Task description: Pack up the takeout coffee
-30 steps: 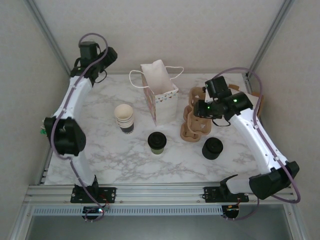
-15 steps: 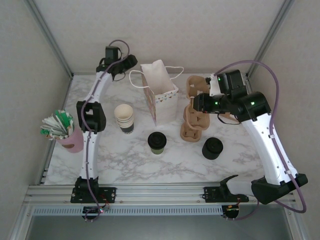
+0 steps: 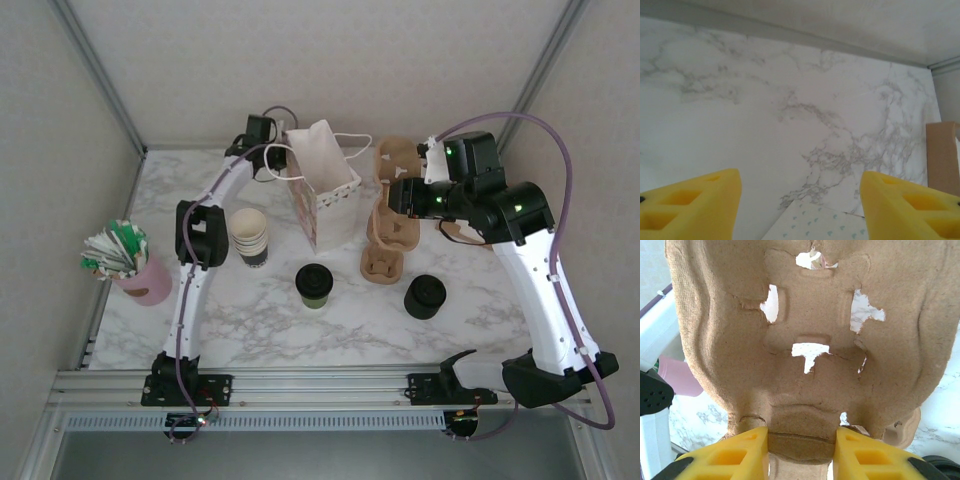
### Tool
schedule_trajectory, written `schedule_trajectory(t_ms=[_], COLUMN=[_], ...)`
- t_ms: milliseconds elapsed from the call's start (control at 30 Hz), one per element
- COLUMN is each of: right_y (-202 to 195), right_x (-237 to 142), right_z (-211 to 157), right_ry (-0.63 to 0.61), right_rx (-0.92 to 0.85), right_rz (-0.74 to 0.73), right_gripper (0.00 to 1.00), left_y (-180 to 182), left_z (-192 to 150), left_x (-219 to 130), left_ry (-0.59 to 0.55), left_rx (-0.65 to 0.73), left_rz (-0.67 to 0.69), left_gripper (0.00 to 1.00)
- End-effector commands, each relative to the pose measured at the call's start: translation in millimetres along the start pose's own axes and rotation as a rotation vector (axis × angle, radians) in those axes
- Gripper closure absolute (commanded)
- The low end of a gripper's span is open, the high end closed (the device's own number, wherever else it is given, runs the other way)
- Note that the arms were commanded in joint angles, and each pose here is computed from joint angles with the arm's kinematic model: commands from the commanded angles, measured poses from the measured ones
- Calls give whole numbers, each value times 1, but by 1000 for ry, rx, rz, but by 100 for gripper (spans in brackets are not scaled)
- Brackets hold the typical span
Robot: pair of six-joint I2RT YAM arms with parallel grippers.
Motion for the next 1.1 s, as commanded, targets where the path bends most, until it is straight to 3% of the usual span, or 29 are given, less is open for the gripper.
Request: schedule_trajectory(t_ms=[0, 1067], right_y=[4, 10], right_x=[-2, -29], right_z=[6, -4], right_ry=[-25, -79], right_rx=[6, 27], right_rz=[23, 71], right_gripper=[67, 69], left_y=[-18, -84], left_z=[-8, -124], left_x=[-6, 13], left_ry=[21, 170], left_rx=[48, 116], left_rz=[-46, -140], left_gripper=[36, 36])
Point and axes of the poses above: each hand's point on the last joint's axis, 136 mm out from that joint toward the fingers, its own x axis out along the fingers, its own y axis along the line the jaws close on, z = x × y, the point moved 4 cm from there along -x, back along the fingers, and after that the axes turned 2 degrees about -x, right-handed, at the moved point
